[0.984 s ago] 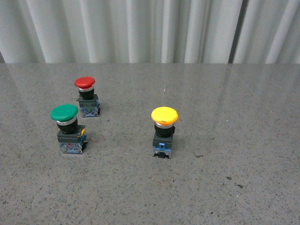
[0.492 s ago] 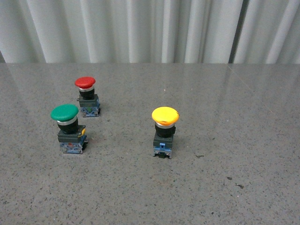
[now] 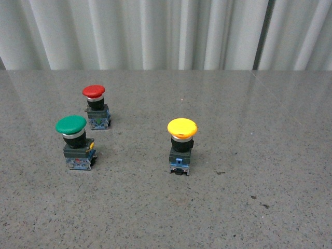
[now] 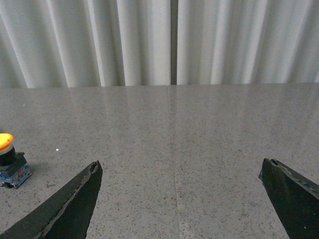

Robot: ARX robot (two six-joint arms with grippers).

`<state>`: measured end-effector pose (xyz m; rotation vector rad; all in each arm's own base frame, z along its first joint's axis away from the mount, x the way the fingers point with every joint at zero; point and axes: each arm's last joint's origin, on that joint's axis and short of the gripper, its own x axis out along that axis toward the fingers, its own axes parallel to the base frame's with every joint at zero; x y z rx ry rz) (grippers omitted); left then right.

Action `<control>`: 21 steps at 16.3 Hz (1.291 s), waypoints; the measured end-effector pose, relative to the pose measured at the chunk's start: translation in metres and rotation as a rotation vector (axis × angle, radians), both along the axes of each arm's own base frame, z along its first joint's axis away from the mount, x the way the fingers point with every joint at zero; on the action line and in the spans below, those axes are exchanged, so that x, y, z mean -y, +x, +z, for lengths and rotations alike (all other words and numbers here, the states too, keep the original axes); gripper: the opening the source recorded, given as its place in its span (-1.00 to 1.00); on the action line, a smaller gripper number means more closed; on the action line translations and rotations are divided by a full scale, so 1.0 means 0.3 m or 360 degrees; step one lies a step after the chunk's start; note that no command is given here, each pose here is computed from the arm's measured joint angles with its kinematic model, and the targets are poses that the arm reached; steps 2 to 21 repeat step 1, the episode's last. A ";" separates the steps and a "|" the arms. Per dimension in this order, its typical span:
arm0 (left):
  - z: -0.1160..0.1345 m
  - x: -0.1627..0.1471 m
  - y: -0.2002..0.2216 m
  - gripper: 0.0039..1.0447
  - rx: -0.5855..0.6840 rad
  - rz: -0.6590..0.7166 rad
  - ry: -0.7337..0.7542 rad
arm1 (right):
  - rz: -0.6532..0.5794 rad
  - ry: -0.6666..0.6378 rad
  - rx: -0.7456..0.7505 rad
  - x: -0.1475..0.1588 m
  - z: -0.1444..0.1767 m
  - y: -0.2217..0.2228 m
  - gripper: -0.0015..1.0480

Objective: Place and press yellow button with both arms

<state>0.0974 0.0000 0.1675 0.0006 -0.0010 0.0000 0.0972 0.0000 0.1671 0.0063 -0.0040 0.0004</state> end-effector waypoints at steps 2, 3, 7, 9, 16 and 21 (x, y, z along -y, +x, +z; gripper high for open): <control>0.000 0.000 0.000 0.88 0.0000 0.0000 0.0000 | 0.0000 0.0000 0.0000 0.000 0.000 0.000 0.87; 0.000 0.000 0.000 0.88 0.0000 0.0000 0.0000 | 0.0000 0.0000 0.0000 0.000 0.000 0.000 0.87; 0.000 0.000 0.000 0.88 0.0000 0.0000 0.0000 | 0.0000 0.0000 0.0000 0.000 0.000 0.000 0.87; 0.000 0.000 0.000 0.88 0.0000 0.0000 0.0000 | 0.0000 0.0000 0.0000 0.000 0.000 0.000 0.87; 0.000 0.000 0.000 0.88 0.0000 0.0000 0.0000 | 0.0000 0.0000 0.0000 0.000 0.000 0.000 0.87; 0.000 0.000 0.000 0.88 0.0000 0.0000 0.0000 | 0.0000 0.0000 0.0000 0.000 0.000 0.000 0.87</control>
